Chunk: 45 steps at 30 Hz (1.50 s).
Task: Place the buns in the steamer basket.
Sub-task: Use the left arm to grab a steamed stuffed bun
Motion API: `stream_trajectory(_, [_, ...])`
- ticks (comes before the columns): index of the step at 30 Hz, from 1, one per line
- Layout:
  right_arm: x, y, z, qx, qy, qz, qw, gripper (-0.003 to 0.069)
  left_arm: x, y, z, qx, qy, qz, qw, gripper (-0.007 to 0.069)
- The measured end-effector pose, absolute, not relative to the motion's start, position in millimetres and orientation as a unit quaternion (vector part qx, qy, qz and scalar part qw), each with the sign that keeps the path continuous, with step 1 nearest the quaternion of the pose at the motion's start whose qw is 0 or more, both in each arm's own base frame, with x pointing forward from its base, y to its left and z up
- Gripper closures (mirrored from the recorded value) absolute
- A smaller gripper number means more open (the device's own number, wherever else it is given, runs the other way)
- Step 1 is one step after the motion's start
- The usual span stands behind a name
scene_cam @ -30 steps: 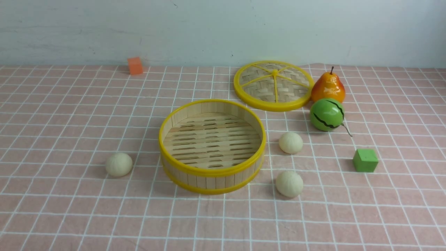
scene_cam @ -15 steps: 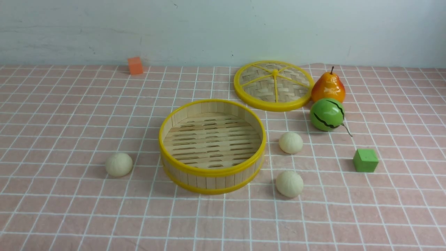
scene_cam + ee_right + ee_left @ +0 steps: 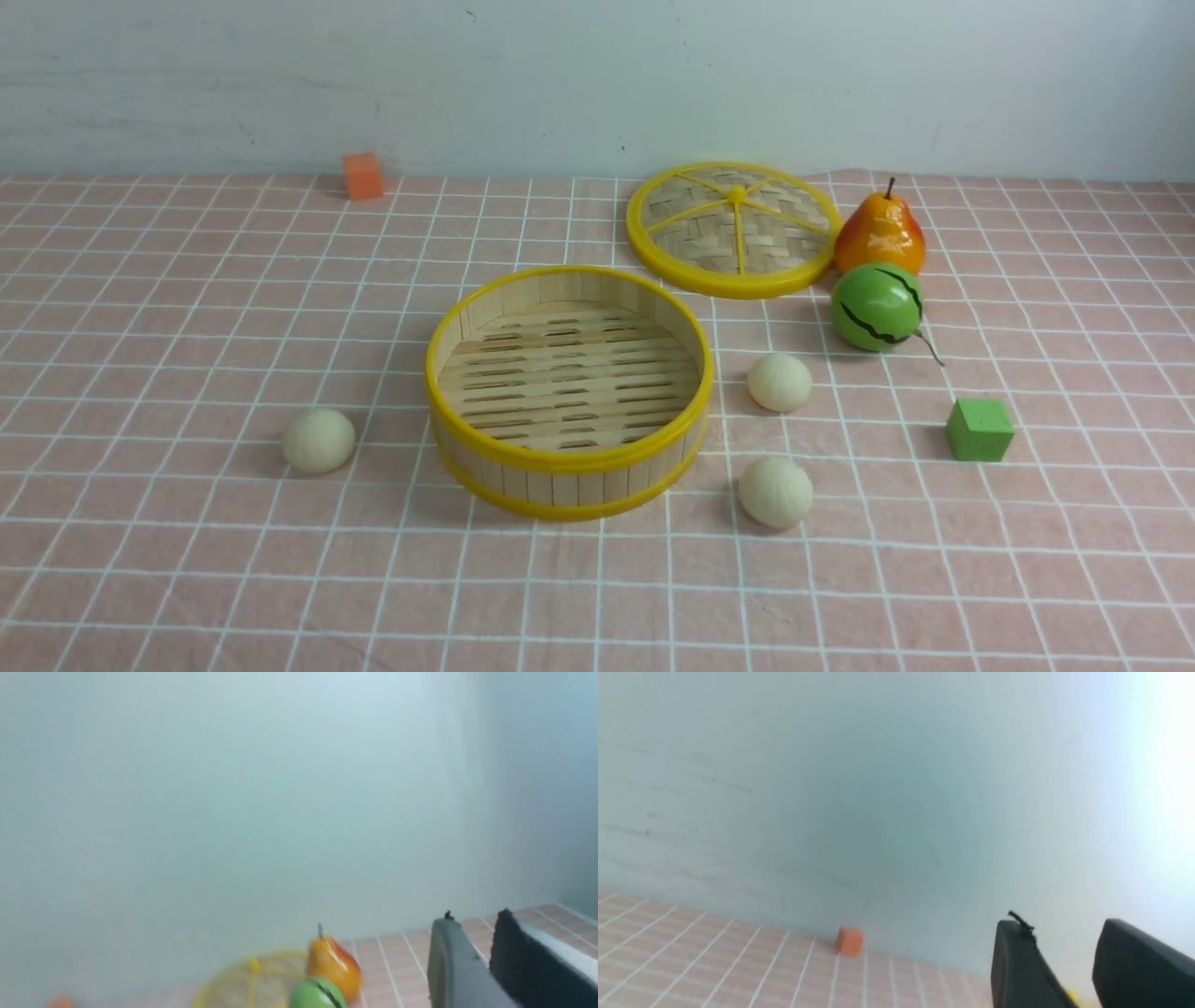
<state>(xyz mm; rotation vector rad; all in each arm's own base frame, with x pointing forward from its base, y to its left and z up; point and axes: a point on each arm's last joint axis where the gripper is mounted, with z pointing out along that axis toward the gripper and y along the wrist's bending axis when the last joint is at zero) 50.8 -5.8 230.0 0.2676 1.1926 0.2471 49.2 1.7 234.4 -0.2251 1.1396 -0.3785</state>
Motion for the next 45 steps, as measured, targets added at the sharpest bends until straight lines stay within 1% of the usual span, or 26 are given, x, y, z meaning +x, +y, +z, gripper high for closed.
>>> stream_trajectory(1, [50, -6, 232, 0.134, 0.548, 0.127, 0.816, 0.052, 49, 2, 236, -0.114, 0.525, -0.189, 0.822, 0.0388])
stream_trajectory(2, [48, -8, 236, 0.16, 0.516, 0.164, 0.825, 0.0519, 46, 4, 240, -0.143, 0.495, -0.232, 0.825, 0.0388])
stream_trajectory(4, [46, -9, 240, 0.176, 0.49, 0.189, 0.832, 0.0519, 44, 4, 247, -0.169, 0.469, -0.287, 0.818, 0.0397])
stream_trajectory(5, [47, -9, 241, 0.178, 0.49, 0.193, 0.831, 0.0519, 43, 3, 251, -0.171, 0.469, -0.297, 0.814, 0.0404])
stream_trajectory(7, [51, -8, 248, 0.18, 0.504, 0.195, 0.822, 0.0535, 43, 0, 271, -0.155, 0.475, -0.299, 0.813, 0.0447])
stream_trajectory(8, [53, -8, 253, 0.176, 0.513, 0.191, 0.818, 0.0549, 43, -1, 282, -0.145, 0.48, -0.294, 0.813, 0.0471])
stream_trajectory(9, [56, -6, 264, 0.166, 0.527, 0.183, 0.813, 0.0572, 47, -3, 302, -0.128, 0.495, -0.28, 0.813, 0.0519])
stream_trajectory(11, [63, -4, 282, 0.142, 0.553, 0.159, 0.805, 0.0632, 55, -6, 329, -0.111, 0.515, -0.26, 0.809, 0.0584])
stream_trajectory(12, [66, -4, 283, 0.137, 0.563, 0.153, 0.801, 0.0638, 57, -6, 331, -0.109, 0.521, -0.256, 0.807, 0.0592])
stream_trajectory(13, [74, -3, 298, 0.114, 0.585, 0.127, 0.793, 0.067, 68, -8, 347, -0.1, 0.541, -0.24, 0.799, 0.0636])
stream_trajectory(14, [82, -2, 306, 0.1, 0.615, 0.108, 0.775, 0.0676, 83, -10, 358, -0.095, 0.562, -0.229, 0.789, 0.0639])
stream_trajectory(16, [100, -2, 315, 0.084, 0.67, 0.076, 0.734, 0.0675, 112, -13, 365, -0.094, 0.606, -0.211, 0.761, 0.0639])
stream_trajectory(18, [114, -4, 315, 0.085, 0.719, 0.057, 0.688, 0.067, 136, -15, 366, -0.101, 0.654, -0.199, 0.722, 0.0639])
stream_trajectory(19, [115, -4, 314, 0.086, 0.73, 0.054, 0.676, 0.0669, 142, -16, 367, -0.102, 0.663, -0.198, 0.715, 0.0639])
stream_trajectory(20, [127, -6, 313, 0.092, 0.768, 0.042, 0.632, 0.0666, 163, -20, 364, -0.11, 0.716, -0.184, 0.664, 0.0639])
stream_trajectory(22, [141, -6, 306, 0.091, 0.826, 0.025, 0.556, 0.0665, 186, -28, 359, -0.108, 0.779, -0.162, 0.596, 0.0639])
stream_trajectory(25, [161, 2, 294, 0.052, 0.882, 0.015, 0.468, 0.0663, 218, -47, 343, -0.067, 0.862, -0.116, 0.488, 0.0639])
stream_trajectory(27, [176, 14, 281, 0.012, 0.91, 0.023, 0.414, 0.0662, 243, -59, 326, -0.04, 0.902, -0.087, 0.421, 0.0639])
stream_trajectory(31, [192, 45, 263, -0.087, 0.943, 0.043, 0.317, 0.0662, 279, -71, 301, -0.03, 0.933, -0.062, 0.353, 0.0639])
stream_trajectory(32, [192, 46, 263, -0.086, 0.945, 0.043, 0.313, 0.0662, 279, -71, 302, -0.03, 0.932, -0.062, 0.355, 0.0639])
stream_trajectory(33, [194, 57, 260, -0.128, 0.947, 0.046, 0.29, 0.0661, 291, -74, 297, -0.029, 0.936, -0.059, 0.346, 0.0639])
stream_trajectory(37, [196, 68, 258, -0.159, 0.945, 0.054, 0.28, 0.0659, 308, -78, 290, -0.031, 0.94, -0.056, 0.334, 0.0634])
stream_trajectory(40, [198, 70, 258, -0.162, 0.943, 0.055, 0.285, 0.0658, 331, -74, 277, -0.049, 0.947, -0.051, 0.314, 0.0557])
stream_trajectory(43, [199, 70, 259, -0.163, 0.941, 0.056, 0.292, 0.0659, 354, -61, 258, -0.07, 0.959, -0.04, 0.273, 0.0415])
stream_trajectory(44, [199, 71, 259, -0.163, 0.941, 0.057, 0.292, 0.0659, 355, -59, 257, -0.072, 0.959, -0.039, 0.27, 0.0404])
stream_trajectory(45, [200, 71, 260, -0.162, 0.939, 0.059, 0.296, 0.0657, 366, -55, 247, -0.075, 0.966, -0.035, 0.247, 0.0321])
